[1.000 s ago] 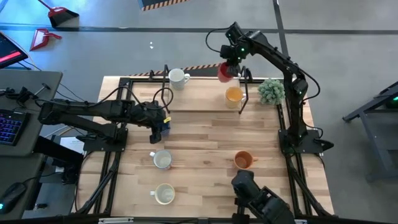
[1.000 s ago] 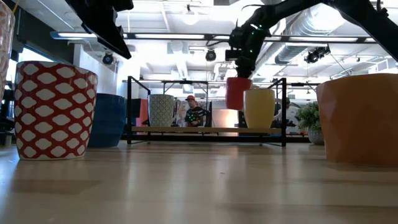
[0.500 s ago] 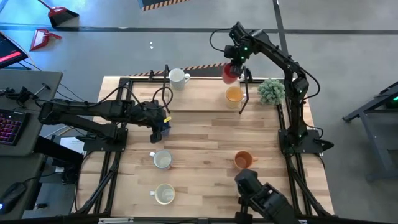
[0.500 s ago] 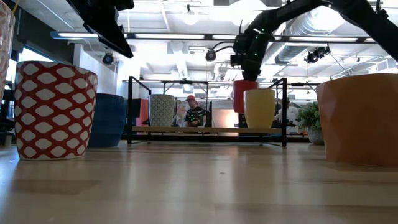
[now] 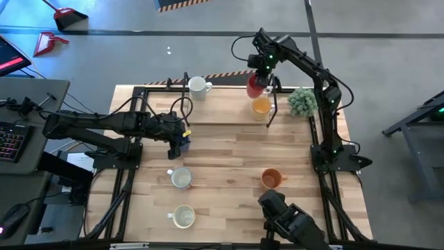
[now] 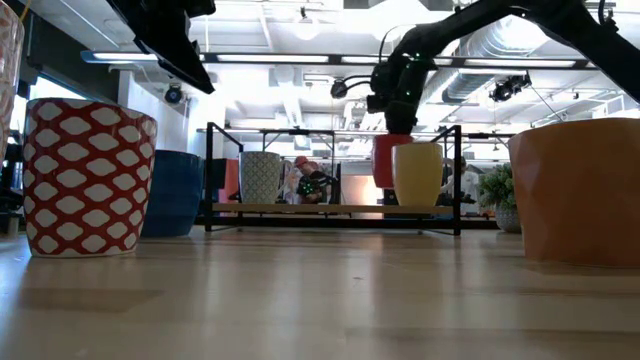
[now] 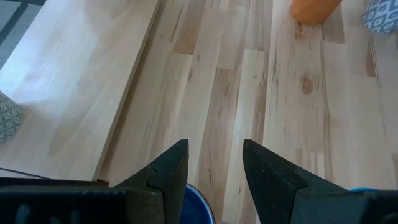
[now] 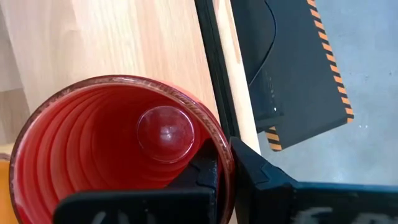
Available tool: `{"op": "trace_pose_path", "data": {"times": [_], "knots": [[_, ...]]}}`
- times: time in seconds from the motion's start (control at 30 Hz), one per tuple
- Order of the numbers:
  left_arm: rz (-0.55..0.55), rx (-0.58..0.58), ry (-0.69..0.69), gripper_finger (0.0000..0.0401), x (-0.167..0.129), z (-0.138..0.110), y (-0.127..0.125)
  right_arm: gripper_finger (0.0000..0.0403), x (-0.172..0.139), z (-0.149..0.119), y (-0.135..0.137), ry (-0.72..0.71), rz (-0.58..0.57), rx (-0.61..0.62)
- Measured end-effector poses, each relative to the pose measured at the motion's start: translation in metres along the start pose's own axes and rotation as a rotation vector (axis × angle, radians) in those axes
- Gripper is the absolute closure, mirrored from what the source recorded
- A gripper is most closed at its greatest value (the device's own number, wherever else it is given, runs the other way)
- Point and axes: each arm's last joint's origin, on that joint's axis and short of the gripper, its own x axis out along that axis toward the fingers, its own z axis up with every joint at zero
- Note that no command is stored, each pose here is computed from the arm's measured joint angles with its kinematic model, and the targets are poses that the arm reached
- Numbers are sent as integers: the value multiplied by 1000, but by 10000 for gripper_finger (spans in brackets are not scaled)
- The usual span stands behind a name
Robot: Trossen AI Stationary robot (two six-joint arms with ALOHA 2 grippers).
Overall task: Place coffee mugs
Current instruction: Put the red mug on the shelf
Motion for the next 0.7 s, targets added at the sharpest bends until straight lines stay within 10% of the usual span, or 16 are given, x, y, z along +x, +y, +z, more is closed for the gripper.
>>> {"op": "trace_pose_path", "data": {"times": [0.7], "knots": [[4,0,-1,261,0,0,0,403,0,-1,-1,27,-34,56]]}}
